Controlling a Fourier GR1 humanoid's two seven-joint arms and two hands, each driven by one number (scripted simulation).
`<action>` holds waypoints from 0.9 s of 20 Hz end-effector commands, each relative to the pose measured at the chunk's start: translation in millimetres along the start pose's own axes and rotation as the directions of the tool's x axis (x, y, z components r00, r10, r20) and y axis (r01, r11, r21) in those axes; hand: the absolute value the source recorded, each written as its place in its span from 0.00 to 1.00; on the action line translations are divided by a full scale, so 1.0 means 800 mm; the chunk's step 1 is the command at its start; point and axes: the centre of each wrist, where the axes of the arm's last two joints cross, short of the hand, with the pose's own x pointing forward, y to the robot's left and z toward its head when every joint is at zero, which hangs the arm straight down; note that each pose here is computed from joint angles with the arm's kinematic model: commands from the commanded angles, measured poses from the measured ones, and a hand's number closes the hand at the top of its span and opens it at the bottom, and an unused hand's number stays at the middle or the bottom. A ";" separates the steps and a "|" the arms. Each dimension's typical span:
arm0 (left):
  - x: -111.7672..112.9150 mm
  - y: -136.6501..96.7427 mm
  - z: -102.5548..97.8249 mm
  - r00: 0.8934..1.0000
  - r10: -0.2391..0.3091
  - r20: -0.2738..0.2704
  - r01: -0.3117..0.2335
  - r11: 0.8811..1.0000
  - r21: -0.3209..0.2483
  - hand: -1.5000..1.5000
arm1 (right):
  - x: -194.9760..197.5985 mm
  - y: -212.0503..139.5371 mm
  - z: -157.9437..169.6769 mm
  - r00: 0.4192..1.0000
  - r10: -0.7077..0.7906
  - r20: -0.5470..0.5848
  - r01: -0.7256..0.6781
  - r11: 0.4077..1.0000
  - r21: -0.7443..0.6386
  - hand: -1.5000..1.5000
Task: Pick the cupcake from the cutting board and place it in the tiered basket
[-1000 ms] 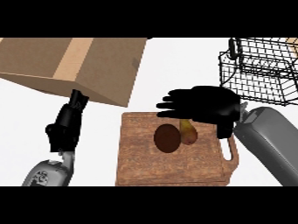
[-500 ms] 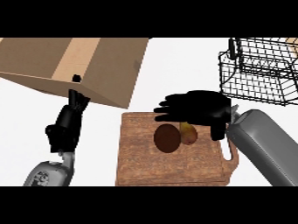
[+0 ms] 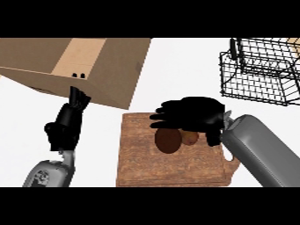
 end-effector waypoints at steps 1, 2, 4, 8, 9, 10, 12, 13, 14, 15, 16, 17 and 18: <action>-0.002 0.018 -0.001 0.999 -0.037 -0.015 0.037 0.999 0.008 0.50 | 0.000 0.002 0.009 0.998 -0.040 0.044 0.037 0.996 0.075 0.00; 0.004 -0.017 0.000 1.000 -0.016 0.009 0.016 1.000 0.013 0.50 | 0.003 0.000 -0.027 0.999 -0.034 0.036 0.032 0.997 0.064 0.00; -0.019 -0.013 0.008 1.000 -0.004 -0.011 0.004 1.000 0.009 0.50 | 0.012 0.028 -0.037 0.999 -0.041 0.024 0.039 0.998 0.057 0.00; -0.004 -0.037 0.005 1.000 -0.020 0.017 0.020 1.000 0.019 0.50 | -0.008 0.022 -0.031 0.999 -0.037 0.016 0.035 0.996 0.078 0.00; -0.010 0.015 -0.012 1.000 -0.011 0.001 0.011 1.000 0.019 0.50 | 0.000 0.039 -0.023 0.999 -0.022 0.028 0.020 0.998 0.067 0.00; 0.000 0.013 0.001 1.000 -0.007 0.001 0.007 1.000 0.020 0.50 | 0.000 0.021 -0.045 0.999 -0.034 0.016 0.033 0.996 0.083 0.00; -0.010 0.015 0.004 1.000 -0.031 0.005 0.031 0.999 0.012 0.50 | 0.009 0.035 -0.050 0.999 -0.034 0.022 0.032 0.997 0.069 0.00; 0.006 0.000 -0.010 1.000 -0.002 0.001 0.002 1.000 -0.008 0.50 | -0.004 0.025 -0.055 0.998 -0.049 0.037 0.047 0.997 0.064 0.00; 0.003 -0.010 0.018 1.000 -0.006 -0.022 0.006 1.000 0.004 0.50 | -0.011 0.021 -0.047 0.998 -0.051 0.024 0.049 0.997 0.066 0.00; -0.003 -0.004 -0.001 0.999 -0.030 -0.014 0.030 0.999 0.016 0.50 | 0.008 0.033 -0.050 0.998 -0.050 0.025 0.048 0.996 0.080 0.00; -0.003 -0.006 0.009 1.000 -0.016 -0.002 0.016 1.000 0.011 0.50 | -0.002 0.036 -0.036 0.999 -0.049 0.017 0.047 0.996 0.078 0.00; 0.006 0.016 -0.011 1.000 -0.017 0.007 0.017 1.000 0.018 0.50 | 0.006 0.034 -0.028 0.999 -0.048 0.024 0.046 0.996 0.073 0.00; -0.025 0.015 0.005 1.000 -0.014 -0.010 0.014 1.000 0.002 0.50 | 0.000 0.032 -0.056 0.998 -0.052 0.025 0.049 0.994 0.095 0.00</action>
